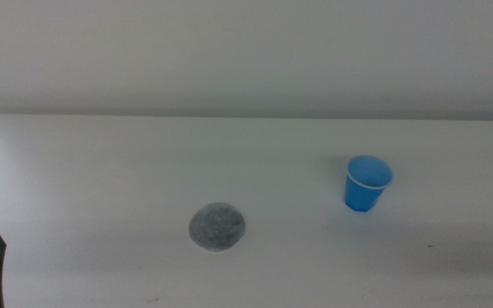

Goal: Place an empty cup on a cup mat.

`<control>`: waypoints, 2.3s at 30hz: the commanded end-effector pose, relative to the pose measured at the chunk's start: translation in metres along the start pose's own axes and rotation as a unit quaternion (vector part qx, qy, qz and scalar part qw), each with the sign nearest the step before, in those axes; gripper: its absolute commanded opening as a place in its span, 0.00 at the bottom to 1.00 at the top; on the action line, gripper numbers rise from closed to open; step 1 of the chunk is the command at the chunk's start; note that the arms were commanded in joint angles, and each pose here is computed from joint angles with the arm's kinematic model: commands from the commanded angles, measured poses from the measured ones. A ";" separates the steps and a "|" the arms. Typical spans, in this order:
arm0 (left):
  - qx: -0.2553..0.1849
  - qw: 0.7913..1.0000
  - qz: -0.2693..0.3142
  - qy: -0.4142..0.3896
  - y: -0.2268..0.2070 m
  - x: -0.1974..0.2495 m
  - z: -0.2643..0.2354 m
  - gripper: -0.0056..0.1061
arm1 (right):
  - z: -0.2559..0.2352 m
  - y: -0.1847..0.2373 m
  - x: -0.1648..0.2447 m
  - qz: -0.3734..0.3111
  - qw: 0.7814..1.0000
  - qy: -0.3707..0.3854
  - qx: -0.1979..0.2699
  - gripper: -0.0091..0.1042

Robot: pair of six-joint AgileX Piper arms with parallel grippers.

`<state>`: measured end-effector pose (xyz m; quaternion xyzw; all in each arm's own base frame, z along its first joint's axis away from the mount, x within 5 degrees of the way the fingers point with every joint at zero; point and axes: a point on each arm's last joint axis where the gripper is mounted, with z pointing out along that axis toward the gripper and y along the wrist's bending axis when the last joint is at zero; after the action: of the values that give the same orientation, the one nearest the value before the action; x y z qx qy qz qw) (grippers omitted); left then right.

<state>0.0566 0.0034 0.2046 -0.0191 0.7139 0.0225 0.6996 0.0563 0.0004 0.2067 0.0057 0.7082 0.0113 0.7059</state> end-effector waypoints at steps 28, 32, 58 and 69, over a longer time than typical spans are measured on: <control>0.004 1.000 -0.003 -0.005 -0.001 0.011 -0.001 0.89 | 0.098 0.028 -0.127 0.018 0.881 0.468 -0.065 0.90; 0.004 1.000 -0.003 -0.005 -0.001 0.011 -0.001 0.89 | 0.138 0.032 -0.125 0.020 0.859 0.509 -0.061 0.90; 0.004 1.000 -0.003 -0.005 -0.001 0.011 -0.001 0.89 | 0.321 0.060 -0.024 0.045 0.769 0.638 0.004 0.90; 0.004 1.000 -0.003 -0.005 -0.001 0.011 -0.001 0.89 | 0.343 0.063 0.014 0.051 0.782 0.621 0.008 0.90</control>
<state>0.0566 0.0034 0.2046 -0.0191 0.7139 0.0225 0.6996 0.3945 0.0643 0.1936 0.0432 0.9932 0.0457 0.0983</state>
